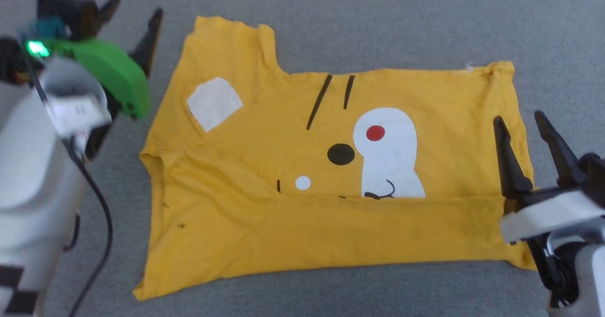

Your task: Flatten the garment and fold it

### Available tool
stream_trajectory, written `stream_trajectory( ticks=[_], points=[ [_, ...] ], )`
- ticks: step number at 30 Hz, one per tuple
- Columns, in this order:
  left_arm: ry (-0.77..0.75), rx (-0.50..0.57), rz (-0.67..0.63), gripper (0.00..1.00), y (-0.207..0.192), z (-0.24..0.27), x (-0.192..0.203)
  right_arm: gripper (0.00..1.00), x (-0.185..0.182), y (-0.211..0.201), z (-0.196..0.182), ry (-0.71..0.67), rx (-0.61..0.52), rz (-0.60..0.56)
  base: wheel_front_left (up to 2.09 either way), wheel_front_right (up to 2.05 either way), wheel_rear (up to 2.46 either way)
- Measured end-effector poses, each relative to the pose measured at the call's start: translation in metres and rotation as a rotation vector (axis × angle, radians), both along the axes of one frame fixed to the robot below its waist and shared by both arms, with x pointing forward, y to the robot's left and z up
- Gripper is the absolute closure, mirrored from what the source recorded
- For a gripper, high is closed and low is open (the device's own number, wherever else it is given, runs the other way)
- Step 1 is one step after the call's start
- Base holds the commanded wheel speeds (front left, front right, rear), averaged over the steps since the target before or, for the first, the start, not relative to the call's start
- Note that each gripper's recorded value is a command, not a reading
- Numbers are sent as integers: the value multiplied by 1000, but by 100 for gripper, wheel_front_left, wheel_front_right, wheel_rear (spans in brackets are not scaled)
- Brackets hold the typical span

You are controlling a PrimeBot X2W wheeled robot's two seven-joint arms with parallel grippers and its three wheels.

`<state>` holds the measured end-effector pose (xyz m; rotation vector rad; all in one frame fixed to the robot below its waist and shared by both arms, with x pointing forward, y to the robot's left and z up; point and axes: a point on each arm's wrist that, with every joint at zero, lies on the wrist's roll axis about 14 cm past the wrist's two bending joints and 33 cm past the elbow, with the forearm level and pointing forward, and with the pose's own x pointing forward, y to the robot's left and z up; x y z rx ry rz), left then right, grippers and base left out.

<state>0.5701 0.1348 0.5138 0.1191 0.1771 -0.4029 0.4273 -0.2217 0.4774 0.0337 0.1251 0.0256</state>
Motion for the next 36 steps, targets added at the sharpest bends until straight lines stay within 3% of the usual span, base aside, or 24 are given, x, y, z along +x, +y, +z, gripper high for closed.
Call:
stream_trajectory(
  ticks=[6, 12, 19, 23, 24, 25, 26, 31, 36],
  points=[
    [218, -29, 25, 0, -13, -33, 49, 0, 14, 3, -15, 25, 6, 1, 0, 0, 0],
    [439, -64, 71, 0, -28, -73, 72, 0, 13, -2, -27, 54, 9, -28, 0, 0, 0],
    [715, -3, 155, 0, -35, -136, 64, 0, 7, -13, -39, 85, -1, -71, 0, 0, 0],
    [766, 0, 173, 0, -37, -145, 65, 0, 4, -16, -43, 101, -7, -85, 0, 0, 0],
    [768, 3, 170, 51, -37, -145, 66, 0, 3, -17, -44, 104, -8, -88, 0, 0, 0],
    [766, 5, 171, 92, -37, -145, 67, 0, 3, -18, -45, 109, -11, -90, 0, 0, 0],
    [766, 11, 168, 100, -37, -146, 67, 0, 3, -18, -45, 114, -15, -88, 0, 0, 0],
    [755, 19, 147, 100, -40, -145, 64, 0, 29, -21, -32, 100, -56, -59, 0, 0, 0],
    [741, 29, 136, 100, -39, -143, 62, 0, 81, -34, -16, 131, -82, -57, 0, 0, 0]
  ],
)
